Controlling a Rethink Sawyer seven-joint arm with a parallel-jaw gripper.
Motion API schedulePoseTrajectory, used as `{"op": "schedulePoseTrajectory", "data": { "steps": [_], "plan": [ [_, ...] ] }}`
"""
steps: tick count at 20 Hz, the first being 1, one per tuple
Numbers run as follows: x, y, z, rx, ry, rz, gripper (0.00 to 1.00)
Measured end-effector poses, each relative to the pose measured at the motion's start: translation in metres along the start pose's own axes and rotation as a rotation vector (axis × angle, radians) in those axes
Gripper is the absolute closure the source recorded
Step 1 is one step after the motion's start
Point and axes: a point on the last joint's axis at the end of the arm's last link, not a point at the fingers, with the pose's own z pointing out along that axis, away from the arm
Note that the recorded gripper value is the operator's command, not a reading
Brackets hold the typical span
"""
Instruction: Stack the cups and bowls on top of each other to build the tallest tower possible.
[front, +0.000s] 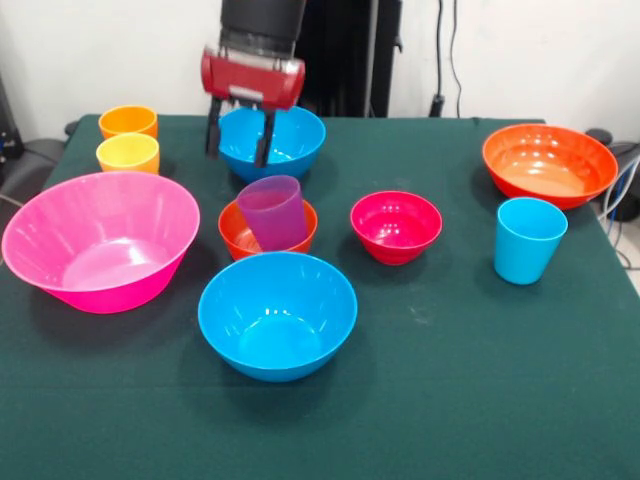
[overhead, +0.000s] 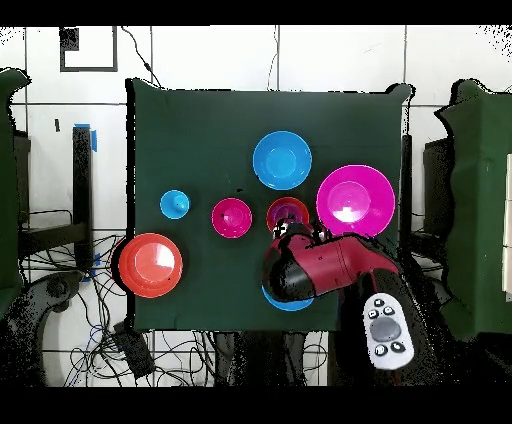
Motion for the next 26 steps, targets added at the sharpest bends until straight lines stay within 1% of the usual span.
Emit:
{"op": "schedulePoseTrajectory", "data": {
  "steps": [2, 3, 5, 7, 11, 18, 23, 26],
  "plan": [
    [-0.007, -0.001, -0.014, 0.015, -0.003, 0.015, 0.0],
    [-0.014, -0.001, -0.03, 0.027, -0.007, 0.033, 0.0],
    [-0.017, -0.001, -0.036, 0.03, -0.011, 0.039, 0.0],
    [-0.023, 0.001, -0.049, 0.032, -0.021, 0.052, 0.0],
    [-0.028, 0.005, -0.059, 0.026, -0.034, 0.054, 0.0],
    [-0.029, 0.012, -0.064, 0.013, -0.042, 0.043, 0.0],
    [-0.025, 0.015, -0.06, 0.008, -0.031, 0.041, 0.0],
    [-0.019, 0.02, -0.055, 0.003, -0.014, 0.033, 0.0]
  ]
}}
